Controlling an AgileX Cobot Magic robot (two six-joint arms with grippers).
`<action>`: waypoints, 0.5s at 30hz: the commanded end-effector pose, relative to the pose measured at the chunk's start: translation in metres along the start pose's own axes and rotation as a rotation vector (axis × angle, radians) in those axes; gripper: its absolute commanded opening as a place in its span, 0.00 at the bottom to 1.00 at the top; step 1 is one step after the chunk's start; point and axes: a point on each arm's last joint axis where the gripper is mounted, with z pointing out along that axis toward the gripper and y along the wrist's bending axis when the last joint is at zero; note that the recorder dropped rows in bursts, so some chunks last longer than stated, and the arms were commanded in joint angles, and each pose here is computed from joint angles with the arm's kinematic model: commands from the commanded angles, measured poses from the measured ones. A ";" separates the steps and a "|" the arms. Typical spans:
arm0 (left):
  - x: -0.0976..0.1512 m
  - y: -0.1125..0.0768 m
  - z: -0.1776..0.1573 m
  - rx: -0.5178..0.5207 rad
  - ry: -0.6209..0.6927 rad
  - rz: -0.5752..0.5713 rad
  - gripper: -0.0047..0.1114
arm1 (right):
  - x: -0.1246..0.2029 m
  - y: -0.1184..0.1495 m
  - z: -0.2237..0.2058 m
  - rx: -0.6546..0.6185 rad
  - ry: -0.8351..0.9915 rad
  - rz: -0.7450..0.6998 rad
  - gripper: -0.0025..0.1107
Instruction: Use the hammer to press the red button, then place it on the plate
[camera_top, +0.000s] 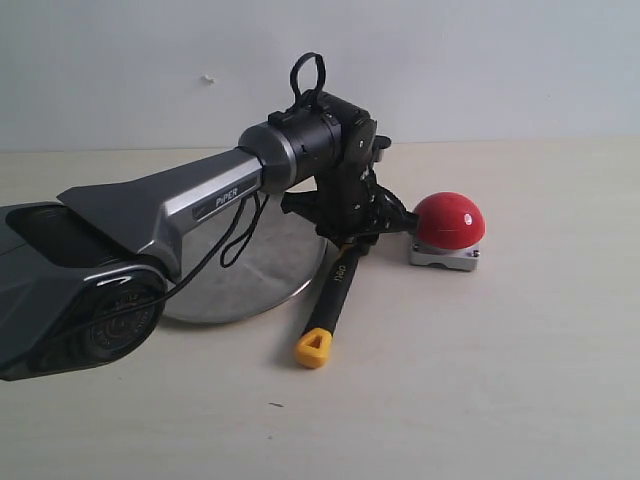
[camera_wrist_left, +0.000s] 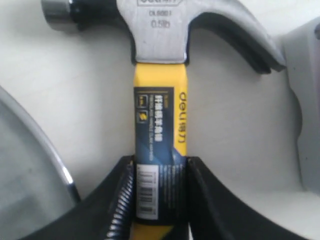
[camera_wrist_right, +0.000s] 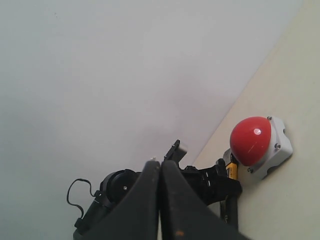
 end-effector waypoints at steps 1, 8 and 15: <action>0.001 -0.002 0.006 0.006 -0.014 -0.040 0.04 | 0.000 -0.001 0.000 -0.003 -0.005 -0.005 0.02; -0.008 -0.004 -0.012 0.021 -0.068 -0.058 0.04 | 0.000 -0.001 0.000 -0.003 -0.005 -0.005 0.02; -0.017 -0.005 -0.035 0.036 -0.123 -0.059 0.04 | 0.000 -0.001 0.000 -0.003 -0.005 -0.005 0.02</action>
